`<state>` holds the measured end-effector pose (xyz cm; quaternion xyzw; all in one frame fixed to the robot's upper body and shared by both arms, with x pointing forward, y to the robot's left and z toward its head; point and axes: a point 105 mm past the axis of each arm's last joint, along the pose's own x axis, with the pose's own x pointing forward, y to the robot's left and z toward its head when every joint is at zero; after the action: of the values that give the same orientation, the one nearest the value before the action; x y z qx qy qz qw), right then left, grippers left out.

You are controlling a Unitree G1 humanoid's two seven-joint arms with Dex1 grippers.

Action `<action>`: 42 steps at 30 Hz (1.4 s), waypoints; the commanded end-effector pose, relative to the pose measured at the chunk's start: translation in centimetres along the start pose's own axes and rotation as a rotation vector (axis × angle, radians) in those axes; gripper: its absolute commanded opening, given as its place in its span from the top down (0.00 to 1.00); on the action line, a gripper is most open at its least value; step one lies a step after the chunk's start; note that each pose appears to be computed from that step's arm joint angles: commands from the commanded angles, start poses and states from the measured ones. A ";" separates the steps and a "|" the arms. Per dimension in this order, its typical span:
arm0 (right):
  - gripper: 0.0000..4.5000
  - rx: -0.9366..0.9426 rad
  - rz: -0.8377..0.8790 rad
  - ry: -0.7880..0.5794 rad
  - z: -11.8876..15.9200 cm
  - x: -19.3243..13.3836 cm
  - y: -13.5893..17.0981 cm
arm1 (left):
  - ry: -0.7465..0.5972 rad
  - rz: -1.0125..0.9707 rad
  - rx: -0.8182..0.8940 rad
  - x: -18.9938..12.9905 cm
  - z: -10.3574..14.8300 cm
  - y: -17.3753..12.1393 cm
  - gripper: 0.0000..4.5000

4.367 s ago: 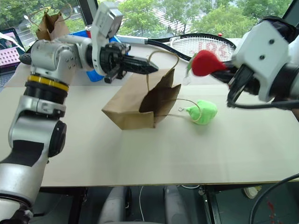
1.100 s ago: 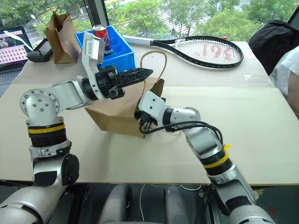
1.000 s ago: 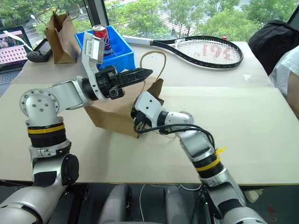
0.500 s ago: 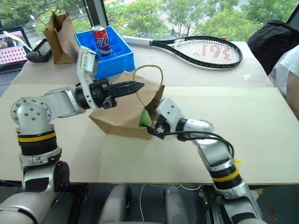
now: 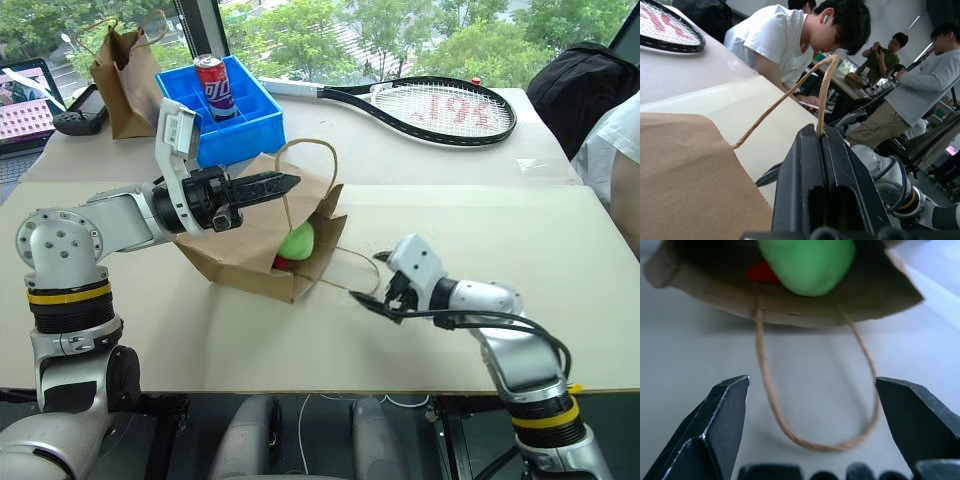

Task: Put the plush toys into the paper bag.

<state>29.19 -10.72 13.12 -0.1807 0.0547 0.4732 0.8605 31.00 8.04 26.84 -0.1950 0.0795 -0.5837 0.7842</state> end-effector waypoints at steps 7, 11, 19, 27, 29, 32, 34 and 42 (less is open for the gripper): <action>0.34 -0.007 -0.097 0.061 -2.5 0.5 -1.1 | -0.038 -0.017 0.071 0.0 0.4 0.4 1.00; 0.64 0.155 -0.127 -0.117 0.1 -0.2 -1.8 | -0.037 -0.014 0.092 0.1 2.1 -0.2 1.00; 1.00 0.216 -0.081 -0.256 4.2 -1.9 -2.4 | -0.059 0.003 0.108 0.3 3.5 -0.2 1.00; 1.00 0.124 -0.094 -0.393 10.6 -2.7 -3.5 | -0.096 0.047 0.164 -0.2 5.4 0.4 1.00; 1.00 0.095 -0.105 -0.414 12.1 -2.9 -3.9 | -0.114 0.070 0.191 -0.4 6.1 0.6 1.00; 1.00 0.039 -0.110 -0.447 14.5 -3.3 -4.2 | -0.162 0.121 0.237 -1.0 7.8 1.3 1.00; 1.00 0.010 -0.109 -0.451 15.5 -3.5 -4.3 | -0.179 0.140 0.255 -1.2 8.5 1.5 1.00; 1.00 -0.075 -0.068 -0.442 17.7 -4.0 -3.6 | -0.186 0.164 0.286 -1.6 8.6 2.0 1.00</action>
<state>29.66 -9.40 29.99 -0.0875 -0.1330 0.4679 0.8693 35.91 11.79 32.07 -0.1425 -0.0262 -0.4976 0.8552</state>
